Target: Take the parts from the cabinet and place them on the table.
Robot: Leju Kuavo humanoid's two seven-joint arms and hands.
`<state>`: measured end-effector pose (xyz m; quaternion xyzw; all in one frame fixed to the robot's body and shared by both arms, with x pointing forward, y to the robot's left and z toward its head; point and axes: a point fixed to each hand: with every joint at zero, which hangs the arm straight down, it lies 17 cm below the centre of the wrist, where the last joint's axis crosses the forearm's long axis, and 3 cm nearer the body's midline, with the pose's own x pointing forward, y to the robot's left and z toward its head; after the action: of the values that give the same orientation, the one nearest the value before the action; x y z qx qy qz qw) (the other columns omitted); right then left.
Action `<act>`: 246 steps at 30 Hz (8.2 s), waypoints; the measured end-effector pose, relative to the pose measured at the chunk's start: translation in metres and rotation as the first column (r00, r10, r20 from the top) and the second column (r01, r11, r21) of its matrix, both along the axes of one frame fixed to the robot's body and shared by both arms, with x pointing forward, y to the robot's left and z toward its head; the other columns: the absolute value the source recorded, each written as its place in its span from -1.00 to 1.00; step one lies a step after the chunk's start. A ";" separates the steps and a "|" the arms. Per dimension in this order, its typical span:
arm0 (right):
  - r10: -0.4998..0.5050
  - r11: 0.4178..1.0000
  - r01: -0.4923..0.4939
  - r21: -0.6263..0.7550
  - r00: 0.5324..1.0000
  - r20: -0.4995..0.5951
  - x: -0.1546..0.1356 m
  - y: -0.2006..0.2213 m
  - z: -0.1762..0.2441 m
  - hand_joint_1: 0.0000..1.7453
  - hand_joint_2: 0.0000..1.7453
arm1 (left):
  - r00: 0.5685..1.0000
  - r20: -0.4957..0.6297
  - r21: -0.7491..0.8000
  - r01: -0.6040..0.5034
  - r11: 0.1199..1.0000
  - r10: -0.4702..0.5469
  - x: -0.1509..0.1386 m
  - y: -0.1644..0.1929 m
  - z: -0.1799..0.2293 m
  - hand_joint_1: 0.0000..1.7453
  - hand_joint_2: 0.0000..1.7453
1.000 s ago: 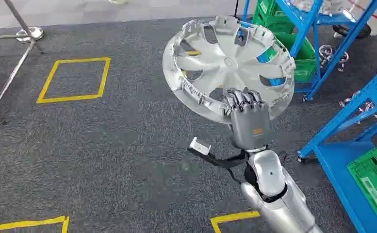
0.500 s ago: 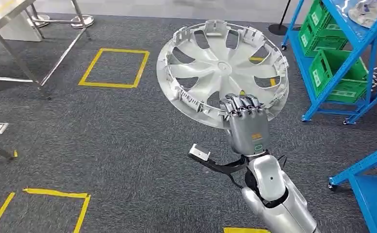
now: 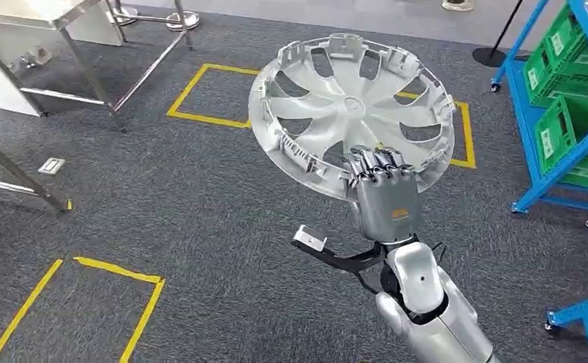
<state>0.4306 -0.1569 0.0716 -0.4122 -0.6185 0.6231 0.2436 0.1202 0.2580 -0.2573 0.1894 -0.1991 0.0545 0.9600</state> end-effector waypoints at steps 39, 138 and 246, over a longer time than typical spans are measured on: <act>-0.038 0.999 0.038 -0.030 0.999 -0.011 -0.005 -0.011 -0.014 1.00 1.00 | 0.999 0.033 0.033 -0.005 0.999 0.004 0.001 0.018 0.002 -1.00 1.00; -0.056 0.998 0.057 0.016 0.997 -0.045 -0.003 -0.026 -0.022 1.00 1.00 | 0.995 0.069 -0.064 -0.066 0.996 0.070 0.008 0.003 0.001 -1.00 1.00; -0.046 0.995 0.047 0.090 0.999 -0.011 0.012 -0.030 0.007 1.00 1.00 | 0.993 0.031 -0.092 -0.112 0.989 0.116 -0.006 0.001 -0.004 -1.00 1.00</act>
<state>0.4422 -0.1866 0.0781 -0.4123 -0.6351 0.5906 0.2791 0.1144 0.2593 -0.2609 0.1558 -0.2028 0.1218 0.9591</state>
